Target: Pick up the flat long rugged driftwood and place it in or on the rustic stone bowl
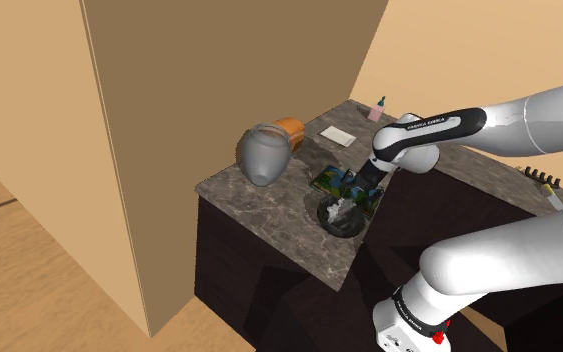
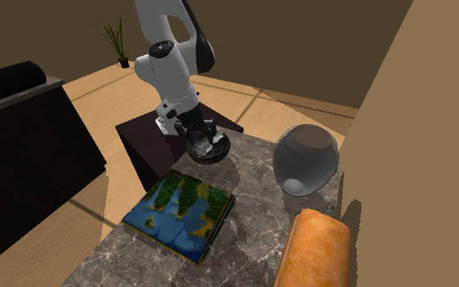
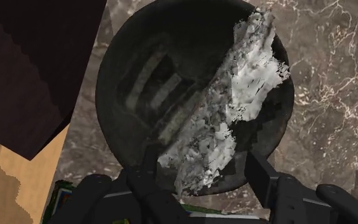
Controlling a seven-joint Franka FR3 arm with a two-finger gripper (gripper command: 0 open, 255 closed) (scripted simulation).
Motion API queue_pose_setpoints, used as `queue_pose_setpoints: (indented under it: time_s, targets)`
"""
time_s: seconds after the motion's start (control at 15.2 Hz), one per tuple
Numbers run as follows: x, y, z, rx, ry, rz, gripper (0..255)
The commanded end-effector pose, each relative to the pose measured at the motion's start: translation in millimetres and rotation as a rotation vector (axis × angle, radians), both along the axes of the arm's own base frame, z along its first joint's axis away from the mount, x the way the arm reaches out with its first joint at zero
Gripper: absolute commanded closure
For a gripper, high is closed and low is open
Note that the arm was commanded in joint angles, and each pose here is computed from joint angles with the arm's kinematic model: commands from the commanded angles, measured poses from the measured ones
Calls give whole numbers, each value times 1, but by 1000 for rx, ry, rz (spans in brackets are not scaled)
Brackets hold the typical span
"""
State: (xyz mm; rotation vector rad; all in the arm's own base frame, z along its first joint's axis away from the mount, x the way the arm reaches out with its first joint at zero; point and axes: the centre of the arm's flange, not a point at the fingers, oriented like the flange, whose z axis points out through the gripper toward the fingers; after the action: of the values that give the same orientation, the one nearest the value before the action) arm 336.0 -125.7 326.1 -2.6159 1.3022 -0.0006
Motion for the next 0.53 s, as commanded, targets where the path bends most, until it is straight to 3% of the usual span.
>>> queue_pose_setpoints:
  time_s: [0.0, 0.2, 0.46]
  targets:
    - [0, 0, -1, 1, 1, 1, 0]
    - [0, 0, 0, 0, 1, 1, 0]
    - [-5, -10, 48, 0, 1, 1, 0]
